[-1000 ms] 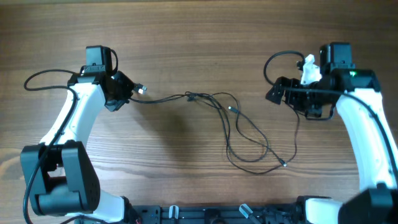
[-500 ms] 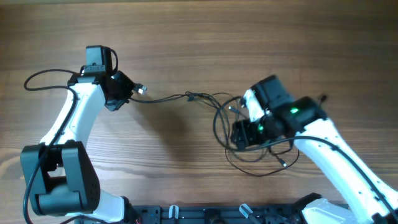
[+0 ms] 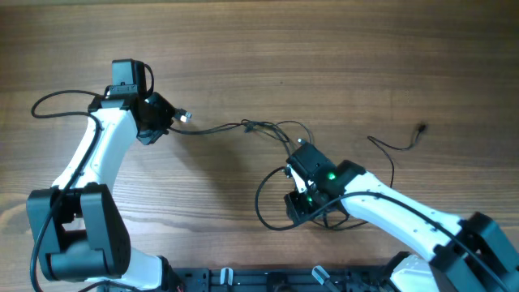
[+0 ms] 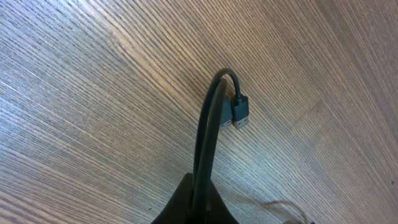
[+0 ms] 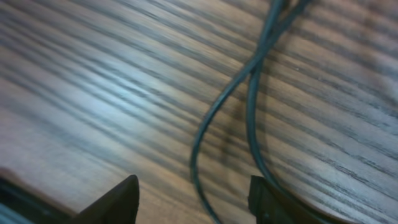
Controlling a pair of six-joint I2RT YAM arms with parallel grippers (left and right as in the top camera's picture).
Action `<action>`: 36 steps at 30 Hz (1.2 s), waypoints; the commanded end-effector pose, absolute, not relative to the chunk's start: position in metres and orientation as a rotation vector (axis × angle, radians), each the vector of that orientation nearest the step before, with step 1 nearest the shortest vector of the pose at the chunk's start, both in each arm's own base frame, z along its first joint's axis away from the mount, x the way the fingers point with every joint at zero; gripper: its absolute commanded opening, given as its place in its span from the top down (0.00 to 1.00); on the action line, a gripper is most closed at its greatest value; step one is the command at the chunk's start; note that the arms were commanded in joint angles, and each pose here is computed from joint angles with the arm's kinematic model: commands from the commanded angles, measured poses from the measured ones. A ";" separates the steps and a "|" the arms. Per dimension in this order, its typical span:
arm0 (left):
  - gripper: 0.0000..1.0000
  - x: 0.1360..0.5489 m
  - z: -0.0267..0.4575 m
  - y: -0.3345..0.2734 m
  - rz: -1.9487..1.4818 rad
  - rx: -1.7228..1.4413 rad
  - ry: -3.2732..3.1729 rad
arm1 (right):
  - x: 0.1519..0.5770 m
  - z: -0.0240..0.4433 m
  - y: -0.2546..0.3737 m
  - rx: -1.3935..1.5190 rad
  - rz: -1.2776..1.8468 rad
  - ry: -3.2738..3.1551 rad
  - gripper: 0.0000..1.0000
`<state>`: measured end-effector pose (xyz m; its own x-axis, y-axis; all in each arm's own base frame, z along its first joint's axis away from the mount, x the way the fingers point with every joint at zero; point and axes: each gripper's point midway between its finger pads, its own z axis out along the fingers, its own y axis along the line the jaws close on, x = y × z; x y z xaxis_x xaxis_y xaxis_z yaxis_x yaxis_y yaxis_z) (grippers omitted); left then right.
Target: Untangle cables
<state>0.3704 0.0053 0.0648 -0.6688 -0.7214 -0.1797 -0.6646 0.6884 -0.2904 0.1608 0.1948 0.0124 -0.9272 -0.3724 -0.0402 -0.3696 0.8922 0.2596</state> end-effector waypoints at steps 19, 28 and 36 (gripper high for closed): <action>0.96 0.354 0.061 0.049 0.068 -1.150 2.579 | 0.262 0.151 0.130 0.116 -0.148 -3.512 0.95; 0.96 0.331 0.060 0.092 0.228 -1.284 2.551 | 0.281 0.212 -0.015 -0.897 -0.009 -3.652 0.95; 0.96 0.324 0.060 0.111 0.239 -1.364 2.518 | 0.283 0.210 -0.058 -1.123 -0.124 -3.581 0.95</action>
<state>0.3286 0.1008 0.0596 -0.5383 -0.7893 -0.2955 -0.8255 0.5644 -0.0038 0.2740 -0.0661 0.2042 -0.6358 0.5592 -0.5321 0.5688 0.8054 0.1667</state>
